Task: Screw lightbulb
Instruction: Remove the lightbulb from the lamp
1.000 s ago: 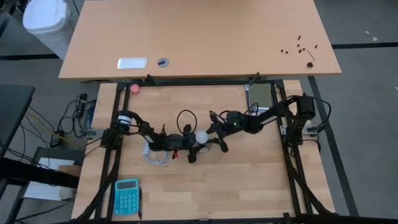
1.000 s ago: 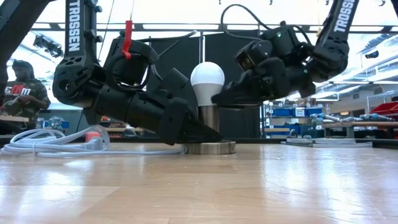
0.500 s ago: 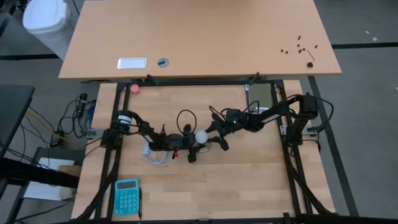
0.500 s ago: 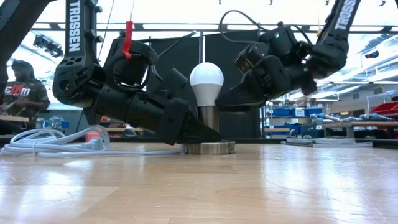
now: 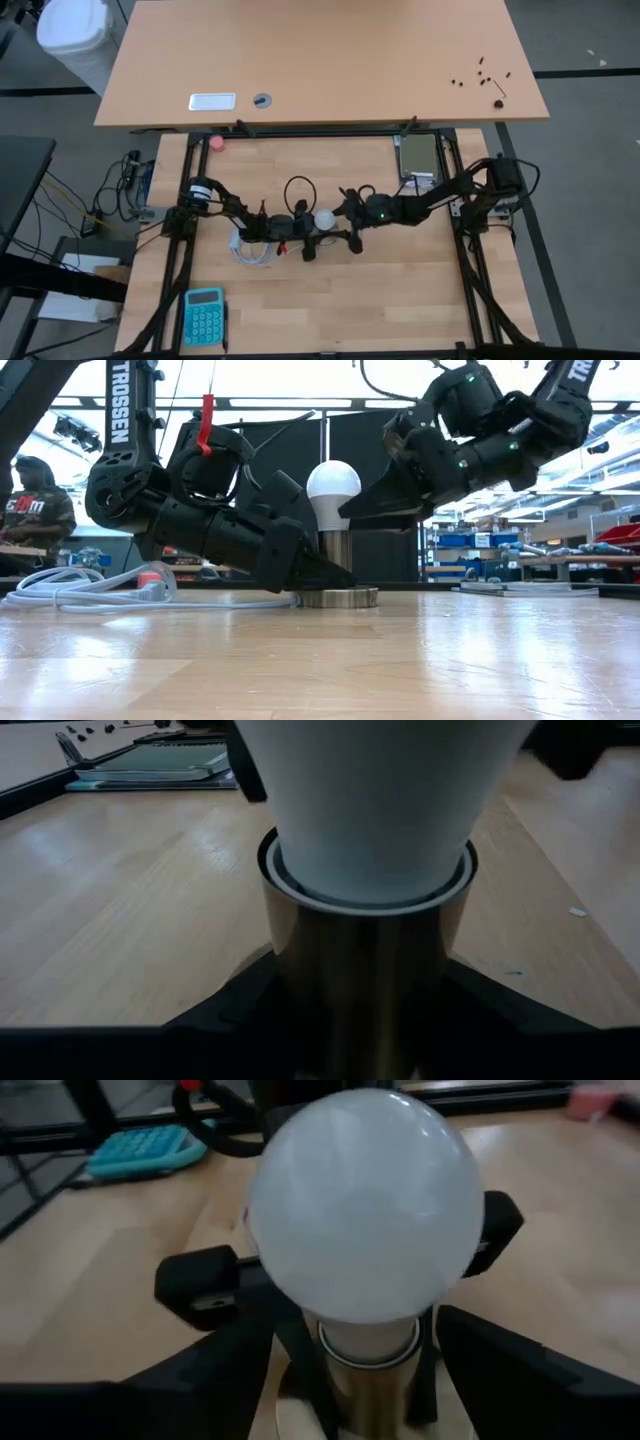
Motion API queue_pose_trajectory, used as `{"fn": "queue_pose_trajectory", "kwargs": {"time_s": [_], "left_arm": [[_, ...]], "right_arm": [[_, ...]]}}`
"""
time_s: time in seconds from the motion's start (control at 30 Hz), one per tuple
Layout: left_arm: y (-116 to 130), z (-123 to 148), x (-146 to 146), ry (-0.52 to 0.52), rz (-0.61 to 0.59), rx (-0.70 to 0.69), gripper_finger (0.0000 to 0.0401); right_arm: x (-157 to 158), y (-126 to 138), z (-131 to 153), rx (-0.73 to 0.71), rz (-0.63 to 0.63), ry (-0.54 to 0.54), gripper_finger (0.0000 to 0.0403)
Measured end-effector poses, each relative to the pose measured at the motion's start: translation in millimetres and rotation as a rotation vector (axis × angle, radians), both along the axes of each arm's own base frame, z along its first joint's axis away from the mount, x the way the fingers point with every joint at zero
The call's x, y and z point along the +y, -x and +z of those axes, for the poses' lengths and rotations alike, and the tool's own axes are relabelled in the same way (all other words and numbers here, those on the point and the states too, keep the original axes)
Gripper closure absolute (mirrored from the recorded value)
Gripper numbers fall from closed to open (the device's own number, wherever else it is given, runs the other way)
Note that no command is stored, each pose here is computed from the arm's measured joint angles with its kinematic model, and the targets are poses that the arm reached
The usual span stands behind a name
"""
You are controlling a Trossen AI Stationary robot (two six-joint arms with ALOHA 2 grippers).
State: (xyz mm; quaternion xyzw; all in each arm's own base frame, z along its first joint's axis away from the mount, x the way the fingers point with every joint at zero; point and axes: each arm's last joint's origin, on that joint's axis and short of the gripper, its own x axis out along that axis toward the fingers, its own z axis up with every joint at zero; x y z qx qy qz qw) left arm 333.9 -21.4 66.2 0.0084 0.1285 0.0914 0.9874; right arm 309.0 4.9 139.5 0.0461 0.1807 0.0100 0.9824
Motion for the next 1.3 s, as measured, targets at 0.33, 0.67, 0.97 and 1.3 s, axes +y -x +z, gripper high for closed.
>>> {"fn": "queue_pose_trajectory", "kwargs": {"time_s": [0.33, 0.67, 0.97, 1.3], "left_arm": [[0, 0, 0, 0.006, 0.006, -0.003, 0.0199], [0, 0, 0, 0.019, 0.024, -0.004, 0.0199], [0, -1, 0, 0.016, 0.037, -0.001, 0.0199], [1, 0, 1, 0.015, 0.057, -0.003, 0.0199]], "right_arm": [[29, -7, -19, -0.096, -0.226, 0.076, 0.0115], [42, -25, -46, -0.242, -0.368, 0.064, 0.0126], [80, -39, -46, -0.252, -0.565, 0.23, 0.014], [87, -39, -43, -0.282, -0.659, 0.182, 0.0167]]}}
